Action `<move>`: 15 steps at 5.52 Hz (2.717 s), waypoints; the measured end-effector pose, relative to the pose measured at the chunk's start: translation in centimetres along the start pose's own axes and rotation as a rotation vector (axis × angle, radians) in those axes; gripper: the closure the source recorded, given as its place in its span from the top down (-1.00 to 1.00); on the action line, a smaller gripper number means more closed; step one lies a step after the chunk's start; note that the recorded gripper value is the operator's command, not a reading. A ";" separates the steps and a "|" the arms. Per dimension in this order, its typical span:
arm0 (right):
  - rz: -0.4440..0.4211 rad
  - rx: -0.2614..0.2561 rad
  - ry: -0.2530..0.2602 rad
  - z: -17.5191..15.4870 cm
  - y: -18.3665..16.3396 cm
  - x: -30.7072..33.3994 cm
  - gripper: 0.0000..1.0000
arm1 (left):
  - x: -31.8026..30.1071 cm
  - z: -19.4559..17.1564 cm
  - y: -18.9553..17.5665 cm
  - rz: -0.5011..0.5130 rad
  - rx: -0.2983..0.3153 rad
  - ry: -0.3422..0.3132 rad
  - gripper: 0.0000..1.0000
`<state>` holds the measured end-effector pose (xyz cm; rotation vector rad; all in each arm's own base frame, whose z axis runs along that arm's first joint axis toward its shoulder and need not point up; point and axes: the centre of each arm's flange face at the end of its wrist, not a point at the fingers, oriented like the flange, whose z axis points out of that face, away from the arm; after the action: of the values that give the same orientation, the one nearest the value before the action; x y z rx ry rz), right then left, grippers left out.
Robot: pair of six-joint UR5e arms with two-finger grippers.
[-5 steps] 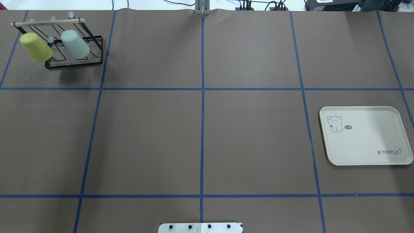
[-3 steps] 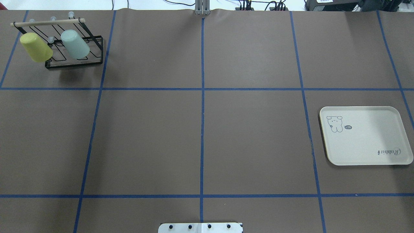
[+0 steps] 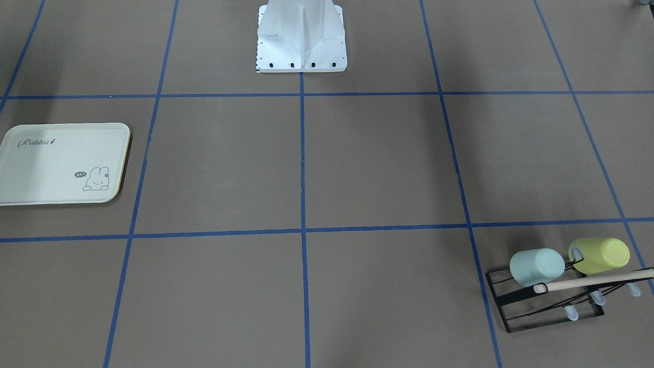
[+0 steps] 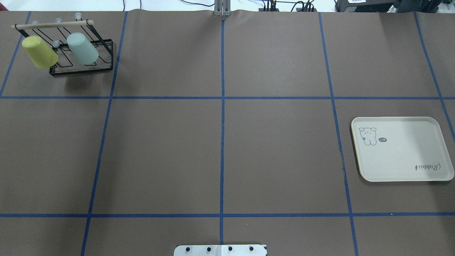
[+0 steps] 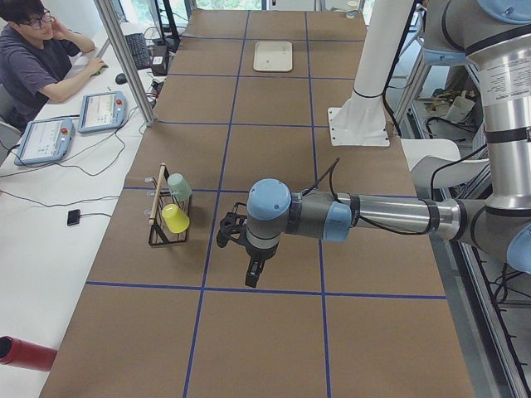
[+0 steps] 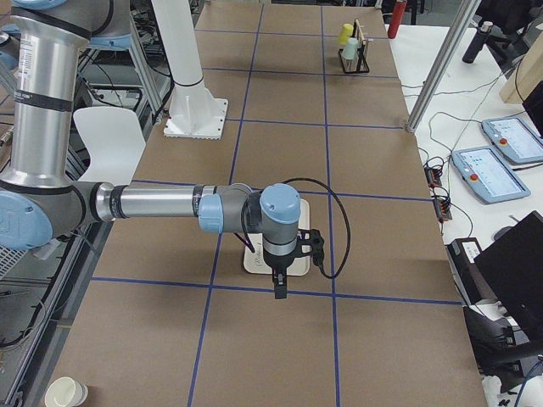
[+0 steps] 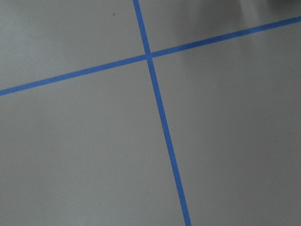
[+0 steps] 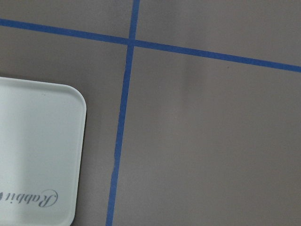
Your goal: Left arm grabs green cup and hands to right arm on tray
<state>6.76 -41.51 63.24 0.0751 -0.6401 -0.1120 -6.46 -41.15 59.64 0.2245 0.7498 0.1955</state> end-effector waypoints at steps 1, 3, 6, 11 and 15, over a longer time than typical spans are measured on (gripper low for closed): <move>-0.020 0.025 -0.012 -0.3 -0.3 -0.4 1.00 | 0.8 -1.1 -2.6 0.031 0.034 -0.004 1.00; -0.032 0.043 -0.052 -0.4 -0.6 -1.0 1.00 | 2.9 -3.2 -7.8 0.103 0.093 -0.008 1.00; -0.033 0.044 -0.071 -0.3 -0.6 -1.2 1.00 | 9.6 -2.1 -16.4 0.151 0.104 0.030 1.00; -0.035 0.035 -0.073 0.1 -0.6 -1.3 1.00 | 18.6 3.2 -26.2 0.058 0.139 0.121 1.00; -0.035 0.035 -0.082 0.1 -0.6 -1.4 1.00 | 24.9 8.8 -30.2 -0.068 0.168 0.078 1.00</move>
<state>5.54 -41.93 62.42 0.1161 -0.7227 -0.1385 20.31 -64.94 41.49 0.3517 0.8510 0.0775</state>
